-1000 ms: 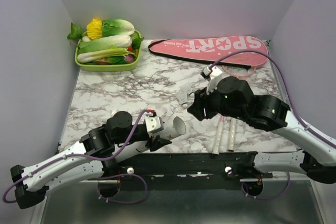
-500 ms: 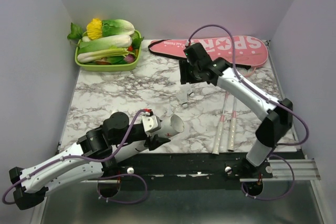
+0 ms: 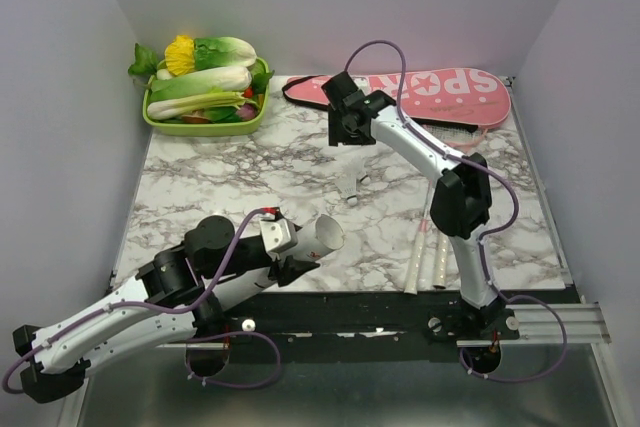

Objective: Pack up the badminton gear

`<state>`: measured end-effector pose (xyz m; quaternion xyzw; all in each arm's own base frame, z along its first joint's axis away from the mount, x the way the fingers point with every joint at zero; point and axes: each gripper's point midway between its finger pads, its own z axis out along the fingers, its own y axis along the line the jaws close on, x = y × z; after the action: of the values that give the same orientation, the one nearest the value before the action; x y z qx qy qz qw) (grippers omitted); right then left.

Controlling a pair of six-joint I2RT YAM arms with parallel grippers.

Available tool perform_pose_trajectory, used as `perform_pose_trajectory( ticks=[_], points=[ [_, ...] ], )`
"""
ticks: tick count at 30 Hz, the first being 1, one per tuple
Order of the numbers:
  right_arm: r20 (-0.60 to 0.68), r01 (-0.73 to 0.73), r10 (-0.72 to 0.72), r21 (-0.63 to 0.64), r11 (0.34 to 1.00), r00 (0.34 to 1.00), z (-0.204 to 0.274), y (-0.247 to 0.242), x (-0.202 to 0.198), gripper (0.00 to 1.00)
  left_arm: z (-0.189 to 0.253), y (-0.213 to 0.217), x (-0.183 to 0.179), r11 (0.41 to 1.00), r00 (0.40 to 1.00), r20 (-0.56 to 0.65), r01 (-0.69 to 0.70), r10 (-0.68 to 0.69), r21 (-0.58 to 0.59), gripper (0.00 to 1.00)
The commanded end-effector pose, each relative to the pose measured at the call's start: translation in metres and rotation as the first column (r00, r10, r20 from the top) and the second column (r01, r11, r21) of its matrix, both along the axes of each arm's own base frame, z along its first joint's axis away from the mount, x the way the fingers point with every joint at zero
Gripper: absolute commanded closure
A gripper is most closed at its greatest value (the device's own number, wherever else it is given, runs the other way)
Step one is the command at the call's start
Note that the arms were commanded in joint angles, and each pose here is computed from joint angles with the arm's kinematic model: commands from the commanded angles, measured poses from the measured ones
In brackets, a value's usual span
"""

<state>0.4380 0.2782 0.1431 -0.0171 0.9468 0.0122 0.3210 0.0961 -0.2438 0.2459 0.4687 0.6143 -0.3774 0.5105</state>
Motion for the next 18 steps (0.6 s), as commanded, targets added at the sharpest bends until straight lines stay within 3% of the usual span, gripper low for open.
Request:
perform_pose_trajectory(
  ticks=[1, 18],
  points=[
    [-0.037, 0.087, -0.089, -0.058, 0.995, 0.995, -0.023, -0.015, 0.004, 0.26, 0.023, 0.005, 0.003, 0.998, 0.999, 0.018, -0.029, 0.030, -0.055, 1.00],
    [-0.078, 0.205, -0.219, -0.153, 0.967, 0.973, -0.070, -0.046, 0.010, 0.28, 0.033, 0.008, -0.005, 0.994, 1.000, 0.001, -0.015, 0.015, -0.113, 1.00]
  ],
)
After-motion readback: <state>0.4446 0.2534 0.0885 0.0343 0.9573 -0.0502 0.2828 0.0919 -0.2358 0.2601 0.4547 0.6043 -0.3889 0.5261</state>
